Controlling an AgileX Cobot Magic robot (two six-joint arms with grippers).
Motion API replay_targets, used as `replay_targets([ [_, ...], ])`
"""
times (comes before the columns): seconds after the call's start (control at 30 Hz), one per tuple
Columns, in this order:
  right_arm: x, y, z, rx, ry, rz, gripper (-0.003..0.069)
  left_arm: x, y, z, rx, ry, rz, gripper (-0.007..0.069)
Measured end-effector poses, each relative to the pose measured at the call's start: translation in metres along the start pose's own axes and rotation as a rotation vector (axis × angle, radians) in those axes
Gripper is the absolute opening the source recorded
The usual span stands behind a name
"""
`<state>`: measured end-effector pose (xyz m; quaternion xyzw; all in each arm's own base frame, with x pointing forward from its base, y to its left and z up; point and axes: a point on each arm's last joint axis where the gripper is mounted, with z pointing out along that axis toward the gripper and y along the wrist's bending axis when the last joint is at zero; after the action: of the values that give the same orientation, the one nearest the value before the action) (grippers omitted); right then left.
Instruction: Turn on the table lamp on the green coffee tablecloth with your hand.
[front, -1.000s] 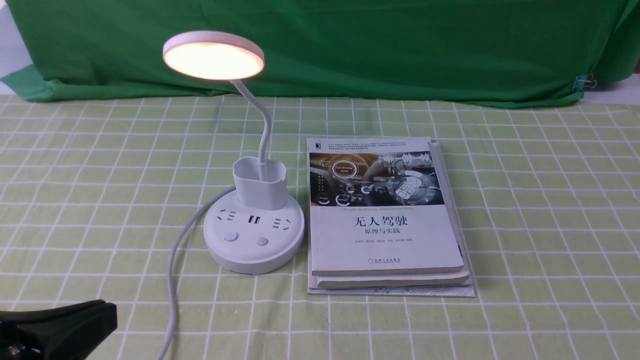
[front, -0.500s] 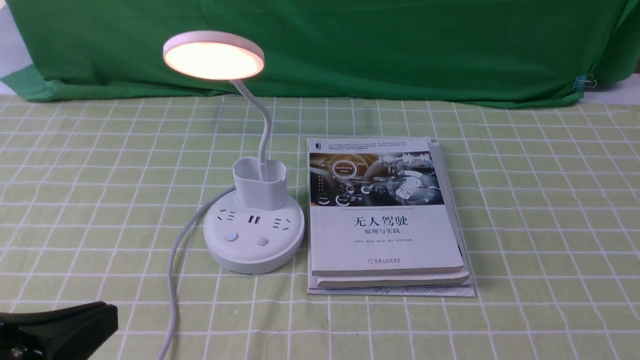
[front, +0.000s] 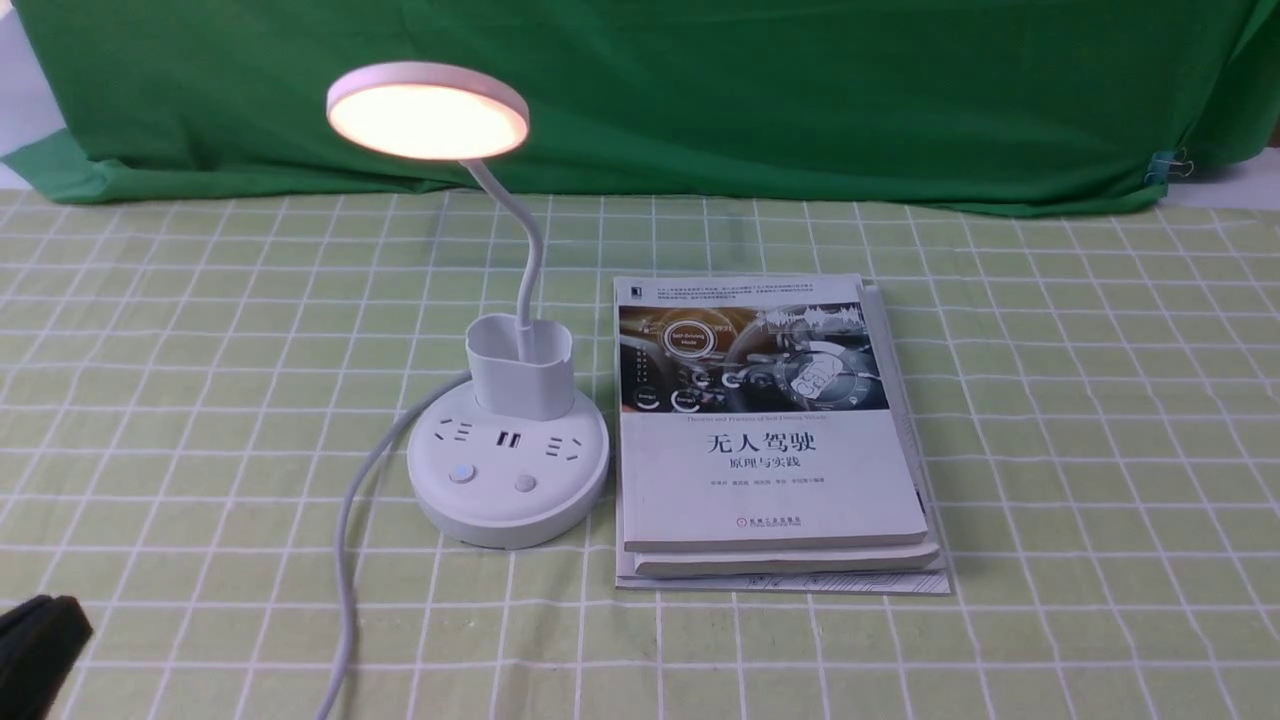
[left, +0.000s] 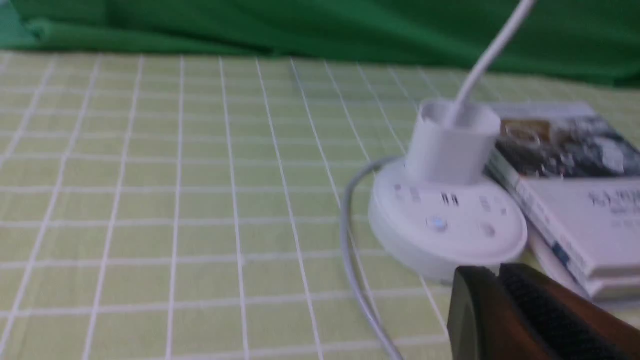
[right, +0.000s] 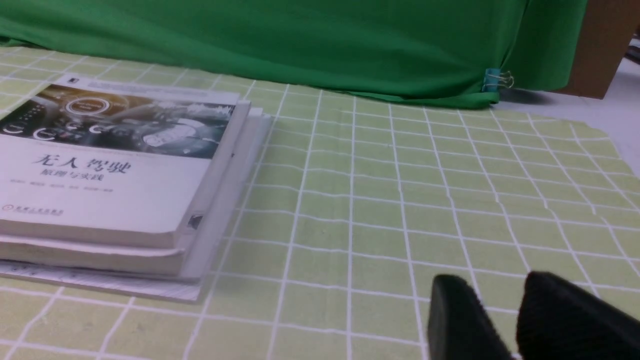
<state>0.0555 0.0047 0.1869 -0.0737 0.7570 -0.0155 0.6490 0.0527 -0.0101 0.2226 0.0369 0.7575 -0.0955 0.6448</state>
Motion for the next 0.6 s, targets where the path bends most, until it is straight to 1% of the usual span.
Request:
replay_targets([
  [0.1, 0.0, 0.0, 0.0, 0.0, -0.002, 0.0, 0.0242, 0.014, 0.002, 0.003, -0.009, -0.064, -0.002, 0.0023],
  [0.2, 0.0, 0.0, 0.0, 0.0, 0.001, 0.0, 0.0242, 0.029, 0.003, 0.007, -0.011, -0.023, -0.001, 0.0023],
  [0.6, 0.0, 0.0, 0.0, 0.0, 0.001, 0.0, 0.0242, 0.031, 0.003, 0.007, -0.001, -0.007, -0.042, 0.0023],
])
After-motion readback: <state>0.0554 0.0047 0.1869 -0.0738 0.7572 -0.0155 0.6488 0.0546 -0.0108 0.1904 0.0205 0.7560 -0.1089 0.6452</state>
